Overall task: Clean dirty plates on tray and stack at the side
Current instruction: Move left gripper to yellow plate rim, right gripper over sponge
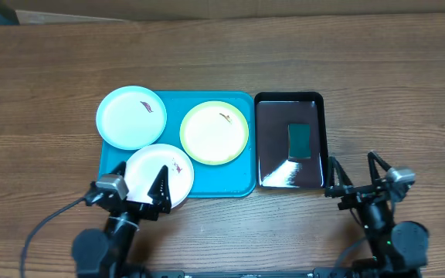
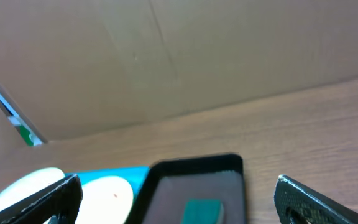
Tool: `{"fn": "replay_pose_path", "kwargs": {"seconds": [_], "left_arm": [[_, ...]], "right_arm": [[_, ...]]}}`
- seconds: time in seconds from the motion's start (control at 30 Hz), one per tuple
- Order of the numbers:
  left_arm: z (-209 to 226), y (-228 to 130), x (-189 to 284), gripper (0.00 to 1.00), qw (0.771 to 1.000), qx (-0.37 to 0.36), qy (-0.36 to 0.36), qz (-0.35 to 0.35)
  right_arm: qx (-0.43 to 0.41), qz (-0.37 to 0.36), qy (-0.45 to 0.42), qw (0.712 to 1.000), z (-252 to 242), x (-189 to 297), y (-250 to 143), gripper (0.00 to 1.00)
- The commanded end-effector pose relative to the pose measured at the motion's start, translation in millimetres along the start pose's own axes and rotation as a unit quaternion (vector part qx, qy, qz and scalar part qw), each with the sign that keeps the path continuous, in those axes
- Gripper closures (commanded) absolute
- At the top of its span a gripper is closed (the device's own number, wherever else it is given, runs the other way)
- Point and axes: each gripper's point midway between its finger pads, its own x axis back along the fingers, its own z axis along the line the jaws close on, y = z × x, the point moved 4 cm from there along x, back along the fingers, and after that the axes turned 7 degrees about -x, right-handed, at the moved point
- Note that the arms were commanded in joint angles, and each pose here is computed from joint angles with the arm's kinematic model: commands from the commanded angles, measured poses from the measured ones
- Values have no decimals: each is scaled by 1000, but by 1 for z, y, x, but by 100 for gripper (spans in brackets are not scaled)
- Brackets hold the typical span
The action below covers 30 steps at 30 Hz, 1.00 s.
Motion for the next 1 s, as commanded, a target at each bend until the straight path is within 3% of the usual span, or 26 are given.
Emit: {"fn": "replay_pose_path", "kwargs": {"seconds": [0.0,0.17,0.3,0.47,0.6,0.67,0.77,0.83,0.97], "left_arm": [[-17,53,11,0,1000,-24,-14,5],[-21,92,0,0,993,-14,-4,116],[-21,111,-14,0,971,8,6,241],[-20,126,-42,0,935,51,3,352],[-24,117,-67,2,909,91,-32,406],[-19,103,-77,16,892,116,-22,436],[-12,78,-90,40,866,135,-9,481],[-6,62,-101,53,855,130,4,501],[2,25,-122,57,833,119,39,539]], "right_arm": [[-9,-19,4,1000,25,6,53,0],[-14,65,-32,997,44,-10,92,0],[15,173,-46,984,59,-37,111,0],[-2,330,-110,938,52,-82,105,0],[-74,455,-63,885,64,-112,72,0],[-95,492,-51,864,62,-127,54,0],[-110,526,-63,841,50,-143,29,19],[-111,538,-77,832,40,-153,16,24],[-94,548,-126,822,17,-167,-3,26]]}}
